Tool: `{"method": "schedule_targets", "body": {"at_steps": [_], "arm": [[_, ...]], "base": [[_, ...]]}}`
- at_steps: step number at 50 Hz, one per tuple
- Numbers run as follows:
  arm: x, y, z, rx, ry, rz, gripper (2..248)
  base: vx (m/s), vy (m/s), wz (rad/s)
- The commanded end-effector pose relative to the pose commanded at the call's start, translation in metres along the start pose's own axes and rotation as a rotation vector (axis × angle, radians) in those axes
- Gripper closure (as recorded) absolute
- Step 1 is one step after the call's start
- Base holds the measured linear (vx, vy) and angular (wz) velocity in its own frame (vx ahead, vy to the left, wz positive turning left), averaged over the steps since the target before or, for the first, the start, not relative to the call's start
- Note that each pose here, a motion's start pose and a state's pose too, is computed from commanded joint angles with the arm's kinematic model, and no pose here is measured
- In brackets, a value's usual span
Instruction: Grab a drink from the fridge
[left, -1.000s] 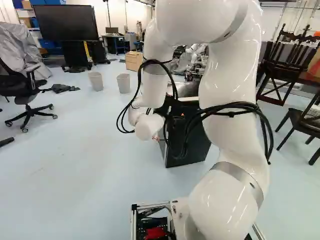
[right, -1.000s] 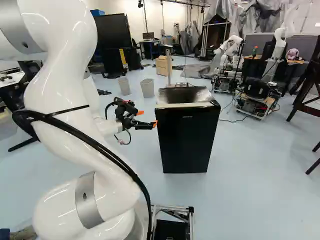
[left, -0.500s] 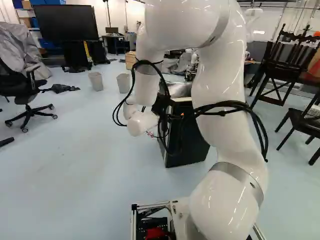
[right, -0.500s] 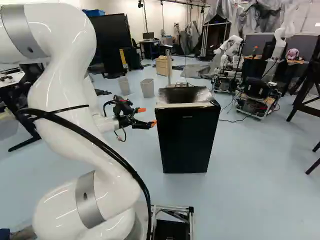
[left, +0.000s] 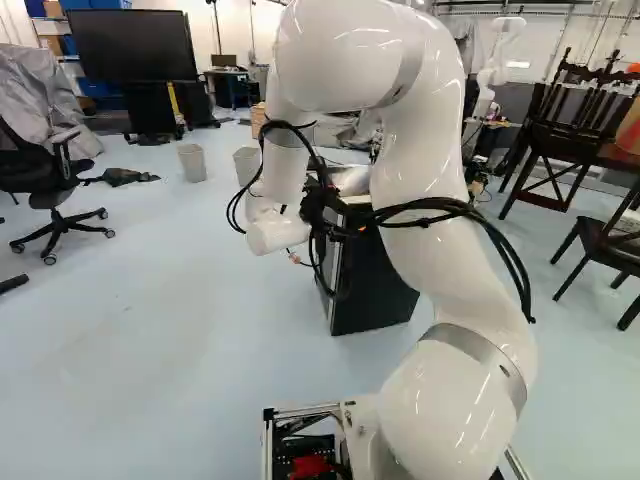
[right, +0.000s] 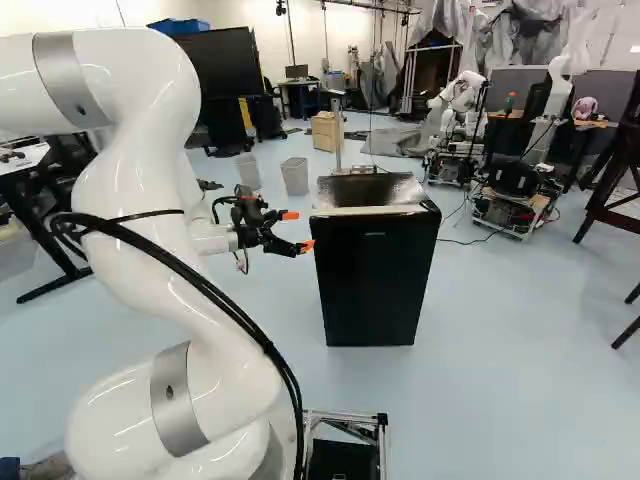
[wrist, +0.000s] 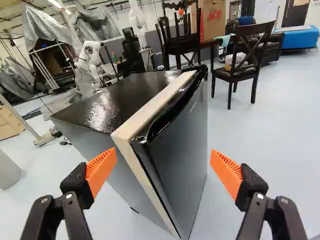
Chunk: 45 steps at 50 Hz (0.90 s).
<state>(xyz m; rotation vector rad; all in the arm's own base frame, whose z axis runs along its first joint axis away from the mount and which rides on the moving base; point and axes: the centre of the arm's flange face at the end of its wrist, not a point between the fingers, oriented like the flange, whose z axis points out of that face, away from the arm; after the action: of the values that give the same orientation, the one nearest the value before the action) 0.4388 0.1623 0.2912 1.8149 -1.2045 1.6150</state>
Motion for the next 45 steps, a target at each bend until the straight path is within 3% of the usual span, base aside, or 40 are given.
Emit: {"method": "schedule_targets", "body": {"at_steps": [11, 40, 45], "arm": [[-0.001, -0.012, 0.006, -0.007, 0.003, 0.02, 3], [0.003, -0.011, 0.023, -0.041, 0.012, 0.032, 3], [0.003, -0.011, 0.024, -0.041, 0.012, 0.008, 3]], "base": [[0.0, 0.0, 0.0], [0.0, 0.0, 0.0], [0.0, 0.0, 0.0]]}}
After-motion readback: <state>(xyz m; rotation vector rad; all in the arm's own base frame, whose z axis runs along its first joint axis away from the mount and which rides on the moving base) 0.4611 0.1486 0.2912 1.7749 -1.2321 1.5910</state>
